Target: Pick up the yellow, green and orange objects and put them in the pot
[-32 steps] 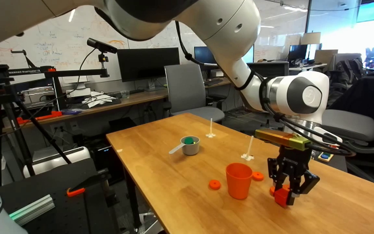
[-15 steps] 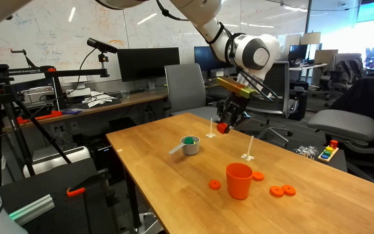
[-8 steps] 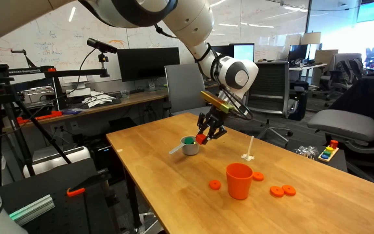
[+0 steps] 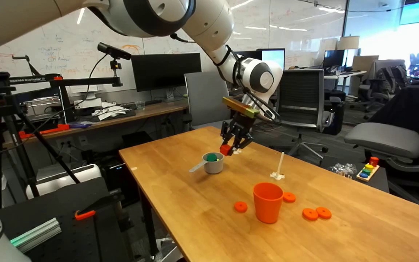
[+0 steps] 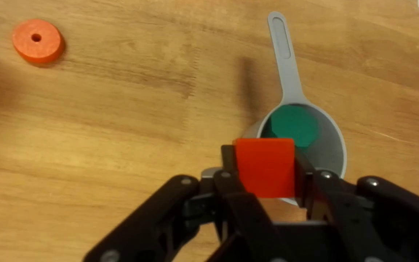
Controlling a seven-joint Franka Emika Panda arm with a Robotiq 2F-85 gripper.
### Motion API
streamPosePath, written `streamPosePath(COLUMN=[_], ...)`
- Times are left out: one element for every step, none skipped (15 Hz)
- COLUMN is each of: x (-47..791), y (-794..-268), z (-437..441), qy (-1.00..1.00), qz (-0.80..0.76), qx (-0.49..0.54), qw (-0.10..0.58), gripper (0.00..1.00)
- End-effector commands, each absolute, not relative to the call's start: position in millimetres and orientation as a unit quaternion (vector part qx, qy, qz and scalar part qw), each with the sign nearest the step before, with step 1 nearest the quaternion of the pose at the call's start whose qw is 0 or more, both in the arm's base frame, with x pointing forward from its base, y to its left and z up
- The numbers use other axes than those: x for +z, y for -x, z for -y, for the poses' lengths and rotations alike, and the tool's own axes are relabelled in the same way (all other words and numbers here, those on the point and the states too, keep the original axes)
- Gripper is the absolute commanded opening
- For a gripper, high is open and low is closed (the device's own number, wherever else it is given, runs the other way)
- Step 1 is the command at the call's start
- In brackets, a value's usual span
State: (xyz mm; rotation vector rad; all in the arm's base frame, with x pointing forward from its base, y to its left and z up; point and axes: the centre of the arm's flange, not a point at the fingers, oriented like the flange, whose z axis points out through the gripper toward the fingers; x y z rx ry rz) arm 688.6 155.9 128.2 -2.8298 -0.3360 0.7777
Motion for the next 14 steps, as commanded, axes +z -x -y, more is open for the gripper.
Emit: streamPosePath(x=[145.8, 145.4, 145.6, 144.6, 143.3, 141.4, 139.7, 137.7, 135.7, 134.0, 132.7, 131.5, 130.3, 129.4], y=[-704.2, -703.4, -702.0, -699.6, -697.6, -695.3, -693.6, -692.0, -690.4, -689.4, -689.0, -688.7, -688.7, -688.7], z=[-177.5, -183.8, -189.5, -196.6, -202.4, -208.4, -214.3, -219.6, -224.2, -228.2, -231.8, -235.2, -238.4, -241.8], qy=[0.956, 0.956, 0.956, 0.955, 0.954, 0.953, 0.953, 0.952, 0.951, 0.95, 0.949, 0.949, 0.948, 0.947], qz=[0.122, 0.125, 0.129, 0.133, 0.137, 0.14, 0.143, 0.145, 0.149, 0.151, 0.154, 0.156, 0.158, 0.161], qx=[0.264, 0.264, 0.264, 0.265, 0.266, 0.267, 0.267, 0.268, 0.268, 0.268, 0.268, 0.268, 0.267, 0.266], qw=[0.039, 0.028, 0.018, 0.007, 0.0, -0.012, -0.023, -0.031, -0.042, -0.05, -0.055, -0.063, -0.069, -0.073], gripper=[0.12, 0.12, 0.12, 0.12, 0.12, 0.12, 0.12, 0.12, 0.12, 0.12, 0.13, 0.13, 0.13, 0.12])
